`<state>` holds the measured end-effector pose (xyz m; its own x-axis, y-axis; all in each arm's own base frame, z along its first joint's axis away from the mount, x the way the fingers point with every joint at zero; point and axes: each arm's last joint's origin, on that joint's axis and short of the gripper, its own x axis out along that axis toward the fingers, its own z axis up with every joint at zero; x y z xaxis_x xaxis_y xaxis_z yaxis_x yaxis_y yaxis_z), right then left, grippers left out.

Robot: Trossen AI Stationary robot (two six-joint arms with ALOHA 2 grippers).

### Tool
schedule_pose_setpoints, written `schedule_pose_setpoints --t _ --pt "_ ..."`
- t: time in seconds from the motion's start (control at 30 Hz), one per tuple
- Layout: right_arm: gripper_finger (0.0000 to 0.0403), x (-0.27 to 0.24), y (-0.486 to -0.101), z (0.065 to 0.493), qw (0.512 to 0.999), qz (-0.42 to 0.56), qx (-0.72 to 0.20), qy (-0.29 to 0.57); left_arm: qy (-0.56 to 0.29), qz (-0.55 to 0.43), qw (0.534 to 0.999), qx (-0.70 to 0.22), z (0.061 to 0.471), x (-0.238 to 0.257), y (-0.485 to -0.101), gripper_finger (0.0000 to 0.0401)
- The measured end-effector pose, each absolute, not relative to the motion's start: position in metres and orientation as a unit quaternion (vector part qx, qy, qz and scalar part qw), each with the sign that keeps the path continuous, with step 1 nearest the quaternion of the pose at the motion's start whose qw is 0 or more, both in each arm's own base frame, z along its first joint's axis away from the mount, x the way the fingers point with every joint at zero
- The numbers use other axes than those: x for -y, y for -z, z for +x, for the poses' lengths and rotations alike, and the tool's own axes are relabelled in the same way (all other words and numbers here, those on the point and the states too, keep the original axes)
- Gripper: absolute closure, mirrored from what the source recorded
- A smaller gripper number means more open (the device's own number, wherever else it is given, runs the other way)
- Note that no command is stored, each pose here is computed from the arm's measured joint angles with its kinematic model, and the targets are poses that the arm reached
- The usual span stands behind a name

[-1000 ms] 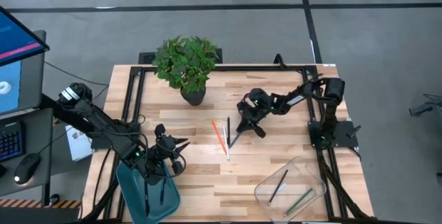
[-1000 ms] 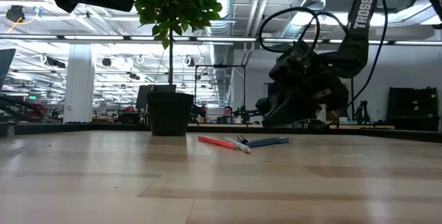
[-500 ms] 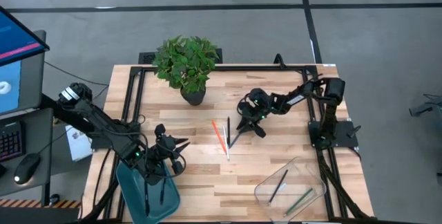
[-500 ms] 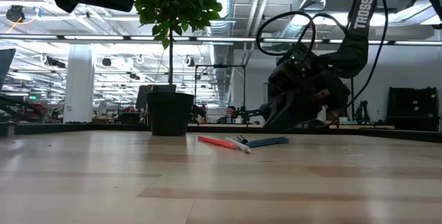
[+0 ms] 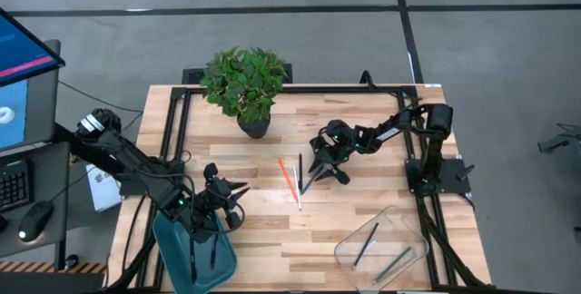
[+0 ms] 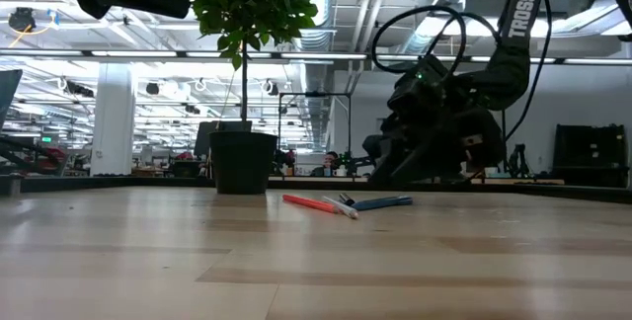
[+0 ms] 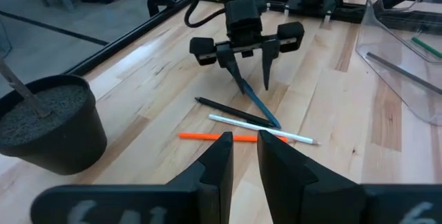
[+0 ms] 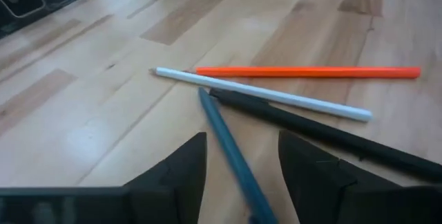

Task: Sort pens & pencils
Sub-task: Put the blue pen into the blue bin

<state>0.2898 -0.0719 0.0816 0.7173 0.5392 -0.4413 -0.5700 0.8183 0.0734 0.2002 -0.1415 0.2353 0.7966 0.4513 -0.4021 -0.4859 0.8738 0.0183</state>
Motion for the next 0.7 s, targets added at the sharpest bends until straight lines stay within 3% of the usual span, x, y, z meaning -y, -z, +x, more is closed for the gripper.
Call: schedule_pose_setpoints --t 0.7 --pt "0.0233 0.081 -0.075 0.281 0.918 -0.077 -0.247 -0.3 -0.247 -0.044 0.947 -0.2 0.2 0.142 -0.235 0.0342"
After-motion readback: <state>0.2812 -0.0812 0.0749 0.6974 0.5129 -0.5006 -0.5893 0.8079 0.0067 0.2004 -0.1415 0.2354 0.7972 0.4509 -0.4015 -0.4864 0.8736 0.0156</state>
